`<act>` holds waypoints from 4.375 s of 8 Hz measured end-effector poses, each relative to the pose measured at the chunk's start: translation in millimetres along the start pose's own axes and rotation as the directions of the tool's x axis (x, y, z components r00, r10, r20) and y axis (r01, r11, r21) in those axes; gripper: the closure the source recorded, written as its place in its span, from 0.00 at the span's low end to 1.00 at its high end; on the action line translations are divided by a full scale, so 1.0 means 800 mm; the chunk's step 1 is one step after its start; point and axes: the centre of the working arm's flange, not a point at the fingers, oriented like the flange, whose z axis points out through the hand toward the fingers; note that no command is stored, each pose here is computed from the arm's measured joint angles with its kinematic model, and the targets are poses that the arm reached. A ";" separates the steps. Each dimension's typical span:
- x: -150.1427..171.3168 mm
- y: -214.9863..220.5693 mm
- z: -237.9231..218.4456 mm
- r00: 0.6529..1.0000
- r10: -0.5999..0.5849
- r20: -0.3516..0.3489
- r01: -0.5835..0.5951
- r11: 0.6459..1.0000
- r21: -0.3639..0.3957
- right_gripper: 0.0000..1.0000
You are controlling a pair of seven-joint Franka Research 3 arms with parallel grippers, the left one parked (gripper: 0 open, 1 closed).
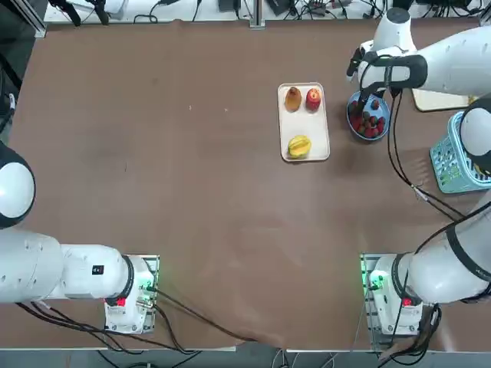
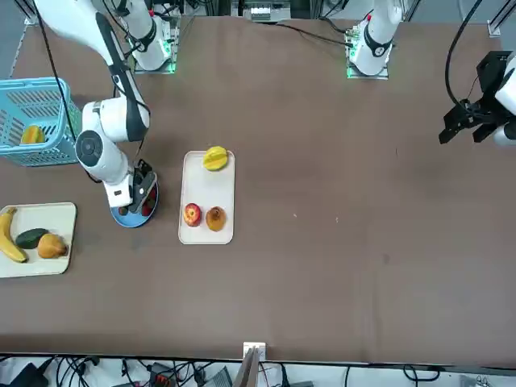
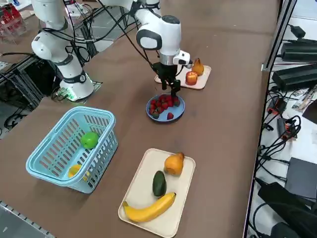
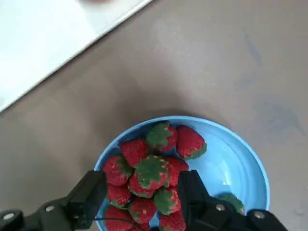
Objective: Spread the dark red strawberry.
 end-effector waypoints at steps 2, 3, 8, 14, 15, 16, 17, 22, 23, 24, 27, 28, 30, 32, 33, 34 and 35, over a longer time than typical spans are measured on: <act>-0.001 -0.001 0.009 1.000 -0.003 0.006 0.003 1.000 0.006 0.13; 0.000 -0.002 0.014 1.000 -0.004 0.009 0.004 1.000 0.010 0.16; 0.001 -0.001 0.024 1.000 -0.012 0.009 0.012 1.000 0.003 0.24; -0.004 0.005 0.026 1.000 -0.004 0.010 0.004 1.000 -0.002 0.52; -0.004 0.006 0.025 1.000 -0.002 0.008 0.002 1.000 -0.004 0.58; -0.005 0.007 0.024 1.000 0.000 0.008 0.000 1.000 -0.005 0.61; -0.006 0.007 0.024 1.000 0.001 0.007 -0.001 1.000 -0.006 0.61; -0.008 0.049 -0.043 0.999 0.036 0.013 -0.036 0.999 -0.007 0.61; -0.013 0.063 -0.043 0.999 0.048 0.010 -0.048 0.999 -0.010 0.61; -0.014 0.074 -0.034 0.998 0.055 0.014 -0.055 0.998 -0.007 0.61; -0.005 0.096 -0.002 0.998 0.062 0.028 -0.062 0.998 0.004 0.60; -0.002 0.100 0.002 0.998 0.063 0.029 -0.063 0.998 0.003 0.47; -0.005 0.115 -0.009 0.997 0.081 0.016 -0.081 0.997 -0.011 0.10; -0.014 0.134 -0.051 0.989 0.149 0.008 -0.150 0.989 0.011 0.00; -0.016 0.139 -0.098 0.973 0.229 0.008 -0.229 0.972 0.047 0.00; -0.021 0.137 -0.163 0.948 0.319 0.008 -0.319 0.946 0.066 0.00; -0.033 0.131 -0.233 0.912 0.411 -0.004 -0.410 0.910 0.064 0.00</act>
